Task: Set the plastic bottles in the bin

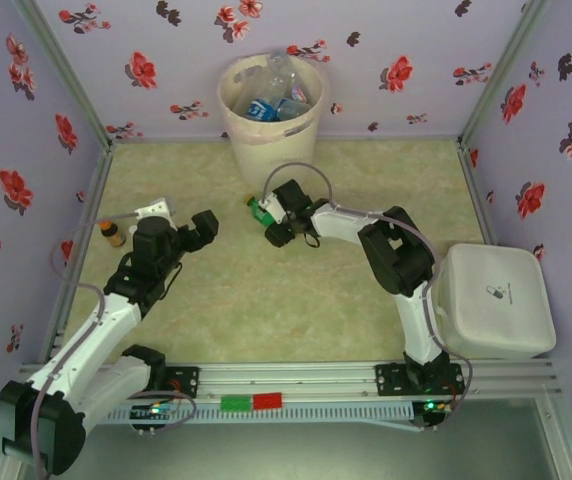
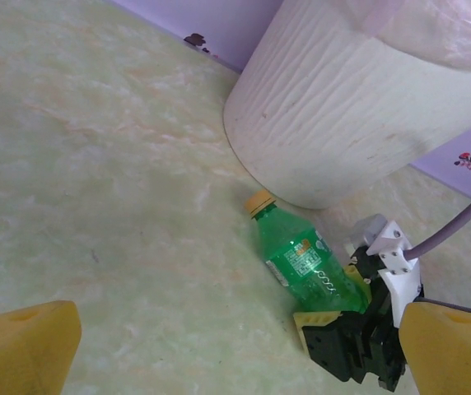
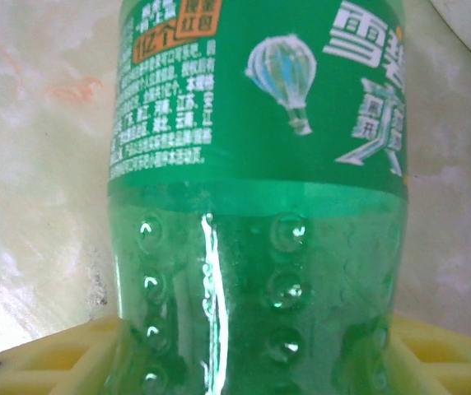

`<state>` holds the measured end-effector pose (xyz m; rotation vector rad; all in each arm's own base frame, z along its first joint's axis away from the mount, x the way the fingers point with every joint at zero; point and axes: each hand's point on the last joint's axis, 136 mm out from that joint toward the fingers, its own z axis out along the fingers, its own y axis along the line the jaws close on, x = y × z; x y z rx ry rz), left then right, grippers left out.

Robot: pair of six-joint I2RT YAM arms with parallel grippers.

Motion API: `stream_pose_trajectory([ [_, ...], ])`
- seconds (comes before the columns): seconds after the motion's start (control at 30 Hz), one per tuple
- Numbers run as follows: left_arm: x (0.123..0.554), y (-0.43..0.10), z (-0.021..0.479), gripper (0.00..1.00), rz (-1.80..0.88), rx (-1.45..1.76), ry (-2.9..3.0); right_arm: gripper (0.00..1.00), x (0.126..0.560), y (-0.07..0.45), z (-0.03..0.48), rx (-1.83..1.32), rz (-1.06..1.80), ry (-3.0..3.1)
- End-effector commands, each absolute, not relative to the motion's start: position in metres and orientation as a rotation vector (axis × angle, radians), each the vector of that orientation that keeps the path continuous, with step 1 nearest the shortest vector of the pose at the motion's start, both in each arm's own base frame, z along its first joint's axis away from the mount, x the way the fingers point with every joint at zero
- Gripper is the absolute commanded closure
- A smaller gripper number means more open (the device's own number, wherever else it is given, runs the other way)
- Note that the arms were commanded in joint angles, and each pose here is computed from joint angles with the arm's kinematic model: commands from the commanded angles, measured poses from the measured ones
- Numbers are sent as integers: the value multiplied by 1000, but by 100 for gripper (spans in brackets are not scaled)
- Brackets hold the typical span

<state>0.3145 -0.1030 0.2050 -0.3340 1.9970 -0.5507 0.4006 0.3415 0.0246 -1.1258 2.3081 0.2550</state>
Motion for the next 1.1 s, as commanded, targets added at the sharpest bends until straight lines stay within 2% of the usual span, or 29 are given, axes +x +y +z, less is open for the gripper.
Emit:
stream_pose_trajectory([
  [0.0, 312, -97, 206, 0, -536, -333, 1988, 55, 384, 336, 25, -1149, 274, 2361],
  [0.3, 315, -84, 197, 0, -507, -369, 1986, 59, 355, 336, 99, -921, 531, 2293],
  [0.6, 333, -78, 184, 0, -552, -421, 1977, 60, 335, 305, 225, -673, 601, 2098],
  [0.87, 350, -85, 189, 0, -610, -417, 1935, 59, 367, 283, 340, -522, 433, 1904],
  [1.07, 352, -92, 195, 0, -687, -431, 1911, 59, 414, 277, 376, -360, 399, 1827],
])
